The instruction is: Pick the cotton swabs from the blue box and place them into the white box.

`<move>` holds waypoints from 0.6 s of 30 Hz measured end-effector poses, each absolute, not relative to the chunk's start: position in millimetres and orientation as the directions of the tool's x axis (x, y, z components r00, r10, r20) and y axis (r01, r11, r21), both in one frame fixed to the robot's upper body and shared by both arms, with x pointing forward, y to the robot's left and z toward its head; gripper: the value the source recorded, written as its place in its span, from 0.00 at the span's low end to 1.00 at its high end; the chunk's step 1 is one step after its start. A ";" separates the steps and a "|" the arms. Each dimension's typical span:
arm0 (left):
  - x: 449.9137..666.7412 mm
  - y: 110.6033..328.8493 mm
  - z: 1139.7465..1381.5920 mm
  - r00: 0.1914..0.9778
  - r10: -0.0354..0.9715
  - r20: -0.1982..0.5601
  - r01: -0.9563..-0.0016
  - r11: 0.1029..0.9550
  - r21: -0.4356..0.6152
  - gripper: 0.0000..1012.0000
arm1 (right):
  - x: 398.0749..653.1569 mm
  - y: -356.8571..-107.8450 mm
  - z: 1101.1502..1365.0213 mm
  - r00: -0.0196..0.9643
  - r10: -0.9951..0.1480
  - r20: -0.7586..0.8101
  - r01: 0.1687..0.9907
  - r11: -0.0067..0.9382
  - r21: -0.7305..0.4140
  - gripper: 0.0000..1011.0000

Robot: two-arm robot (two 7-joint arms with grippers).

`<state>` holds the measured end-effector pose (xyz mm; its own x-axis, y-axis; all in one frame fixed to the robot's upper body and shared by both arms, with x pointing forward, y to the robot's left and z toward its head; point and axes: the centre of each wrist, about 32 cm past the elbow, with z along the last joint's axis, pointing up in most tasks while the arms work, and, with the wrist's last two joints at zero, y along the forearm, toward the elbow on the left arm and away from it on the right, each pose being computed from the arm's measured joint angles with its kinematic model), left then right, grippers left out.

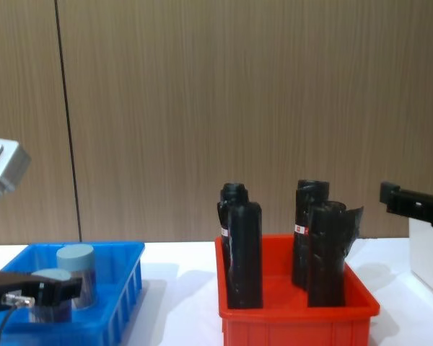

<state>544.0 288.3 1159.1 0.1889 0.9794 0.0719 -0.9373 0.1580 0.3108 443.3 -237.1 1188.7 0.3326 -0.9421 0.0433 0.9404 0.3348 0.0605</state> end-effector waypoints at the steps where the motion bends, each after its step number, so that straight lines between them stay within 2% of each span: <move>1: 543.8 288.0 1160.1 0.189 0.979 0.079 -0.939 0.156 0.308 0.66 | 443.3 -237.1 1188.7 0.333 -0.942 0.043 0.940 0.335 0.060 0.99; 10: 541.5 282.6 1181.6 0.209 0.966 0.151 -0.956 0.169 0.241 0.66 | 443.3 -237.1 1188.7 0.333 -0.942 0.043 0.940 0.335 0.060 0.99; 18: 541.0 274.6 1208.3 0.277 0.942 0.189 -0.955 0.247 0.165 0.66 | 443.3 -237.1 1188.7 0.333 -0.942 0.043 0.940 0.335 0.060 0.99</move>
<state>541.0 274.6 1208.3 0.2769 0.9421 0.1893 -0.9547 0.2474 0.1652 443.3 -237.1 1188.7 0.3327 -0.9421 0.0432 0.9403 0.3348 0.0604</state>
